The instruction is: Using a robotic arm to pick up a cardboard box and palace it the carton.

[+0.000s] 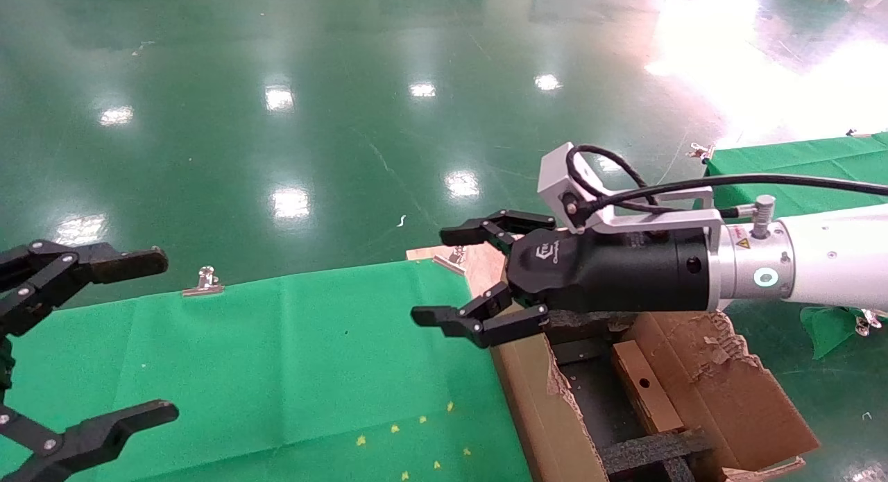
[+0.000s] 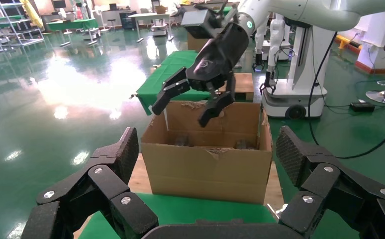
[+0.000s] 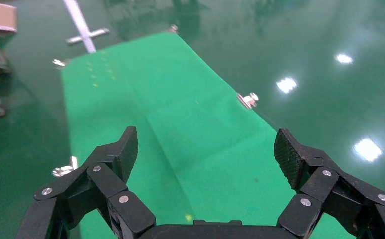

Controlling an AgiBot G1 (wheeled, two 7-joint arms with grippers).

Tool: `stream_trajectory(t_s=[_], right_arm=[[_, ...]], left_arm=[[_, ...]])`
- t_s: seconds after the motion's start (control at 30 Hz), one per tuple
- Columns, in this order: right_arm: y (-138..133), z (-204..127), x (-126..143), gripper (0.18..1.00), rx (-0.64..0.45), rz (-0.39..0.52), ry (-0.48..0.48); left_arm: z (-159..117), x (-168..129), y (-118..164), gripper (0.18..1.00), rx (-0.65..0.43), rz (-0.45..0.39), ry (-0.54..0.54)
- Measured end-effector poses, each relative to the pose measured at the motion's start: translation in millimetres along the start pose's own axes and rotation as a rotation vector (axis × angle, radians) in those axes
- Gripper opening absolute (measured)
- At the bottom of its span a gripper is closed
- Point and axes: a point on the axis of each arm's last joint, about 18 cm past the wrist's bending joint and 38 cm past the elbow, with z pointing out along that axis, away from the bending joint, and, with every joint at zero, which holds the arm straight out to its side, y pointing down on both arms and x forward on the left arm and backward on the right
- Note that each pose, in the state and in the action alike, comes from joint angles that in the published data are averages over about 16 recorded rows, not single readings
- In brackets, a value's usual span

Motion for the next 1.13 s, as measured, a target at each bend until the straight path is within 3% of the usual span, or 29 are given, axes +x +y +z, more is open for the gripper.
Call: stream_trajectory(t_s=[0.63,1.13], right_arm=[[-21,-5,-49,1.001,0.241,-0.167,-0.194],[-25,-11,-63,1.001,0.316,-0.216,-0.237]], left_arm=[[0,0,0,1.001,0.000,0.000,0.000],[0,0,0,1.001,0.000,0.000,0.000]])
